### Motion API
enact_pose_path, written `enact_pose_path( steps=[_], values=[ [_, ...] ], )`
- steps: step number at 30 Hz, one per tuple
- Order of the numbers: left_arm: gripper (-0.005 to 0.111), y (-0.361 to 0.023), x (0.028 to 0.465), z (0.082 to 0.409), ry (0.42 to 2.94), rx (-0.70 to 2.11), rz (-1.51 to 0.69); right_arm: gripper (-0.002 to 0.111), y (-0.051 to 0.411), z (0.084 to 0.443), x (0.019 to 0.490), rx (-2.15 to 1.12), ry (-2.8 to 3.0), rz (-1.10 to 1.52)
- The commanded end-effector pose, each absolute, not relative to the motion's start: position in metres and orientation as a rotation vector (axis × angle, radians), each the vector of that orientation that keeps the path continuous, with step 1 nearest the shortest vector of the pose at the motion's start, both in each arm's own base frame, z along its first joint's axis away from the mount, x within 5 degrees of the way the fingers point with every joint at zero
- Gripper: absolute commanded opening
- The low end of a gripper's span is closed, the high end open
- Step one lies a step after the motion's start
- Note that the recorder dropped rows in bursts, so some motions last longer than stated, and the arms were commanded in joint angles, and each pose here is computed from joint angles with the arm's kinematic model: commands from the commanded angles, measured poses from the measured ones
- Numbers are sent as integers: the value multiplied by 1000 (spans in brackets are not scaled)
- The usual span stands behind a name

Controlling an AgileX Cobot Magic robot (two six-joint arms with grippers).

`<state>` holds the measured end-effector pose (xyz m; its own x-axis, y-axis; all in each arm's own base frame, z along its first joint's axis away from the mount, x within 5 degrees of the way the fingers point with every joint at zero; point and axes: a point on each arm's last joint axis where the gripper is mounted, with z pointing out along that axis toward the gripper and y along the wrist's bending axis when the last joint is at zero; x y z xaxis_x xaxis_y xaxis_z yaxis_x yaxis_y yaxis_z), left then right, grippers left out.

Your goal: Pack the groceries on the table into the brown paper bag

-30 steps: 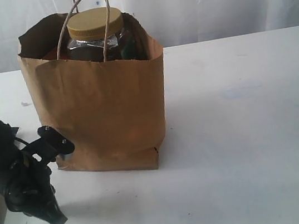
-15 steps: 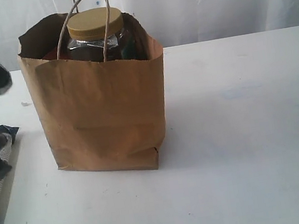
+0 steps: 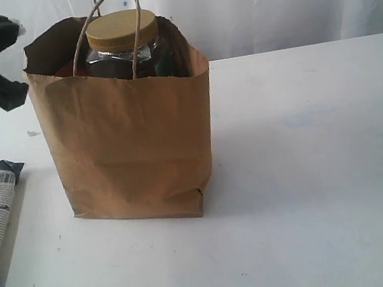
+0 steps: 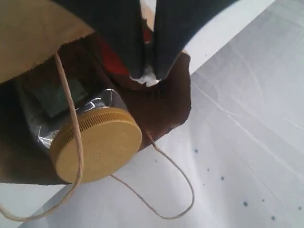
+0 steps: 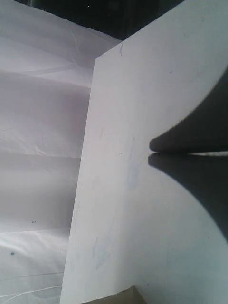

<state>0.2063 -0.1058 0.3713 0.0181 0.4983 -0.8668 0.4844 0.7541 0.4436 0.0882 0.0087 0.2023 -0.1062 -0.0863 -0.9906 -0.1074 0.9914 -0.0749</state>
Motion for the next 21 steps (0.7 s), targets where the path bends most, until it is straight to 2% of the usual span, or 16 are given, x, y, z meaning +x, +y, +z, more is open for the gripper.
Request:
enact_pose_path(
  steps=[1, 8, 16, 21],
  values=[
    [0, -118, 223, 369, 1518, 765, -31, 0, 9, 202, 88, -143, 1680, 22],
    [0, -136, 248, 360, 1386, 734, -67, 0, 9, 202, 88, -141, 1681, 24],
    [0, -142, 265, 335, 1470, 770, -60, 0, 9, 202, 88, -143, 1680, 22],
    [0, -134, 270, 334, 1534, 642, -109, 0, 9, 202, 88, -141, 1681, 24]
  ],
)
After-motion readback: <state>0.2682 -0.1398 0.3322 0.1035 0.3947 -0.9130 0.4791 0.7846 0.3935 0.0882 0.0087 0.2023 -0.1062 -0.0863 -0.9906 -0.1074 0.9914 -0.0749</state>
